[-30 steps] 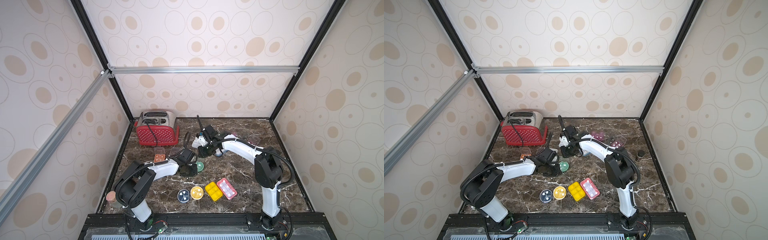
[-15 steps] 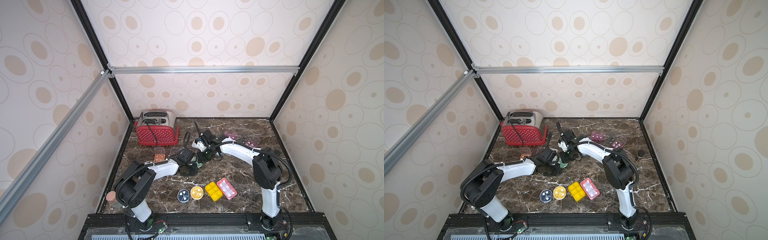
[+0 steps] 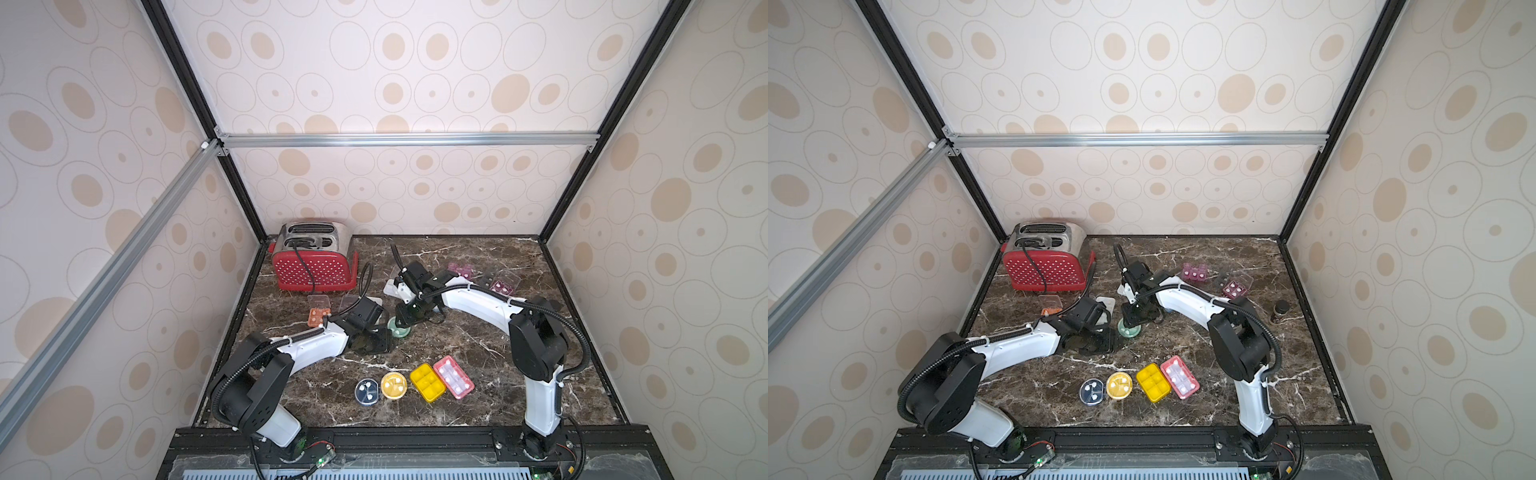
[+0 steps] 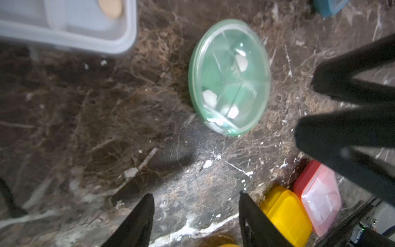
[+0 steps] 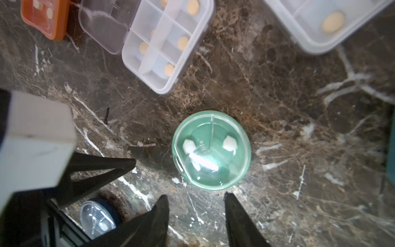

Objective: Close pillboxes
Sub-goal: Close the lid on the pillbox.

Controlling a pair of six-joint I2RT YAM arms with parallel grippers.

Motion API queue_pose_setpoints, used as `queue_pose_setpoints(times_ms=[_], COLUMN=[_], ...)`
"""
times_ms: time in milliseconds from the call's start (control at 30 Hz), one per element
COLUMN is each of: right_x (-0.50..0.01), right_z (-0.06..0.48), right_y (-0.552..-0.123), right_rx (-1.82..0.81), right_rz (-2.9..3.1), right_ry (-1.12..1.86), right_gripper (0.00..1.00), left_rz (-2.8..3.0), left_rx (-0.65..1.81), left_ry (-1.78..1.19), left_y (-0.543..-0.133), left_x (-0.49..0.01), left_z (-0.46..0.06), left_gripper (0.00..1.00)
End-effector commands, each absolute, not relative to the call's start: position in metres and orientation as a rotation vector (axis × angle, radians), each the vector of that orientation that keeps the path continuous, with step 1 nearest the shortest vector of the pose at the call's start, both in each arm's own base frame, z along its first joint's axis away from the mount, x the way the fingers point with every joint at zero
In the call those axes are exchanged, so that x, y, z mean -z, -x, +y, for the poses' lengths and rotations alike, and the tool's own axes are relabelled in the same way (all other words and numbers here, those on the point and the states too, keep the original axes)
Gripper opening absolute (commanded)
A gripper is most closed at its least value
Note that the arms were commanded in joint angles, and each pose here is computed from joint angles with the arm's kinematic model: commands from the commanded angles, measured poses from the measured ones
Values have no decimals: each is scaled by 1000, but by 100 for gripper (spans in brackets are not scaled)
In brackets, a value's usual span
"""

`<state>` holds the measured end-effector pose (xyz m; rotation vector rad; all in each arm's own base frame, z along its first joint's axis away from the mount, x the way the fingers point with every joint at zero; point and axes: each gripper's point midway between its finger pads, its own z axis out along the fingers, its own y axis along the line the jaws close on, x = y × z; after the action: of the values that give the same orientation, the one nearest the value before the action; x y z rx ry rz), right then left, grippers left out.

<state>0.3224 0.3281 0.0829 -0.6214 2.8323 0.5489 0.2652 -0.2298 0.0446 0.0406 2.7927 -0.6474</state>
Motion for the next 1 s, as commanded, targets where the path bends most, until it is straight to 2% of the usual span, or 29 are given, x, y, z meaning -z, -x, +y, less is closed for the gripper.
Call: queue_pose_setpoints(times_ms=[0,233,333,433,700,967], right_x=[-77,-82,-75,-74,-63,-49], right_z=[324,317,314,319,302,305], right_y=[-331,-337,-337,-333,-336,-332], right_rx=[-530,-548,-548,-631,-562,-747], right_rz=[2869,2879,2885,2903,2931,2940], right_ry=[577,559,534,517,462,380], right_gripper=[52,56,53,49,53,50], left_rz=[2762,2753,2758,2750,2795,2807], left_rx=[687,682,628,719,636,656], left_ry=[-49,-71,-64,-67,-19,32], left_y=[-282,-304,-314,-322,-325,-321], left_x=[-63,-88,-85,-86,-62,-49], left_z=[-233,-230,-226,-241,-234,-233], left_gripper=[67,67,67,67,70,70])
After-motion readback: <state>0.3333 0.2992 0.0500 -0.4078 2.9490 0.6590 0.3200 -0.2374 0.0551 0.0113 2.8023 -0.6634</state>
